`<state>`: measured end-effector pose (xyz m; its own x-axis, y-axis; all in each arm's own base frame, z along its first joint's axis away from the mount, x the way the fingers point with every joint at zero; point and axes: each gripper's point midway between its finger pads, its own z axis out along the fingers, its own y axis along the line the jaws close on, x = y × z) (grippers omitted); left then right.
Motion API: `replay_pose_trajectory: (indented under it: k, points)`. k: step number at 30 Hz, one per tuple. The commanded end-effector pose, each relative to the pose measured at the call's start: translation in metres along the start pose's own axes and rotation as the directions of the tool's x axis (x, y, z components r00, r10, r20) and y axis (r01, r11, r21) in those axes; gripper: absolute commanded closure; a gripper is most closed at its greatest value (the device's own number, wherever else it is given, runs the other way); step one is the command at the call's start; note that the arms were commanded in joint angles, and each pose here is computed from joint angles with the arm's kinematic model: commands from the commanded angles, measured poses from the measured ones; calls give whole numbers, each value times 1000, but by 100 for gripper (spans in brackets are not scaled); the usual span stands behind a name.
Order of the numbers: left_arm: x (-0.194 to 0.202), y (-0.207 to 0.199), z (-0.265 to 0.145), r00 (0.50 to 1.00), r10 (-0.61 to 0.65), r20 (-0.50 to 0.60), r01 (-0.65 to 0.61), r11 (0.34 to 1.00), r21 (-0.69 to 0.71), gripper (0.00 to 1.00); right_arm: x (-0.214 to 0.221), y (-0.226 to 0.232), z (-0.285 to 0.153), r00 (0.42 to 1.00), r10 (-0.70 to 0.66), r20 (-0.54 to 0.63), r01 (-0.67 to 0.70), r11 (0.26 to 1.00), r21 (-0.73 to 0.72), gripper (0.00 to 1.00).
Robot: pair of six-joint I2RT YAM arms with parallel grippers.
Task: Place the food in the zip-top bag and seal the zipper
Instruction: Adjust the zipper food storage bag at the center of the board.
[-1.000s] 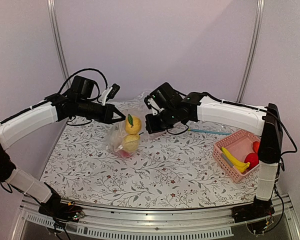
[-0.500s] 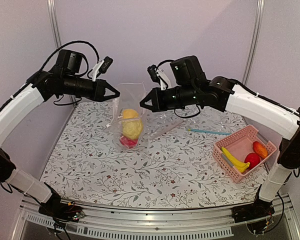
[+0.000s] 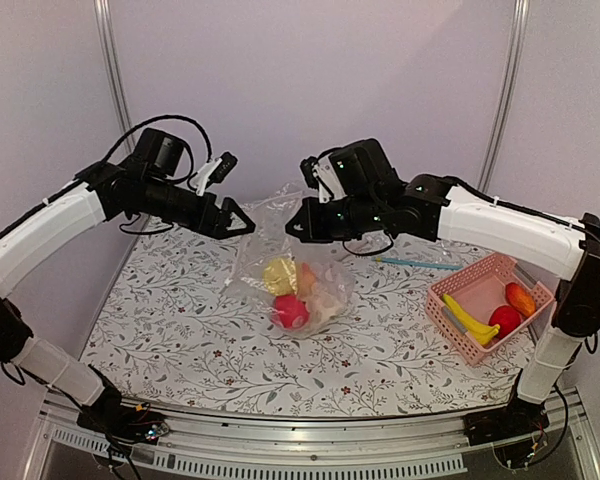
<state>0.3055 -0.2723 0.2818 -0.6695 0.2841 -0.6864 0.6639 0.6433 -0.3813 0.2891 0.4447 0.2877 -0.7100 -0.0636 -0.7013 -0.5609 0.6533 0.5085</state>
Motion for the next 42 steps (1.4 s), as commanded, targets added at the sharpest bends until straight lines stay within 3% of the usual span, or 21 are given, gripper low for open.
replay_pose_trajectory:
  k: [1, 7, 16, 21, 24, 37, 39, 42]
  points:
    - [-2, -10, -38, 978, 82, 193, -73, 996, -55, 3, -6, -17, 4, 997, 48, 67, -54, 995, 87, 100]
    - [30, -29, -54, 946, 41, 322, -61, 997, 53, 1, -18, -32, -7, 990, 62, 124, -80, 985, 150, 100]
    - [80, -23, -29, 954, 0, 301, -20, 998, 65, 5, -25, -37, -15, 987, 67, 144, -90, 983, 162, 100]
    - [96, -19, -10, 962, -36, 272, 19, 998, 66, 24, -27, -37, -20, 986, 67, 153, -92, 983, 161, 100]
    - [94, -19, -7, 957, -35, 288, 17, 998, 63, 46, -27, -37, -22, 986, 67, 154, -92, 983, 160, 100]
    - [75, -8, 0, 931, -24, 364, 22, 1000, 10, 70, -28, -36, -24, 985, 67, 160, -93, 983, 158, 100]
    - [70, -10, -2, 923, -17, 385, 12, 1000, 18, 84, -29, -37, -25, 985, 65, 160, -92, 983, 162, 100]
    - [69, -13, -3, 922, -9, 388, -2, 1000, 27, 94, -29, -39, -26, 984, 64, 165, -92, 982, 168, 100]
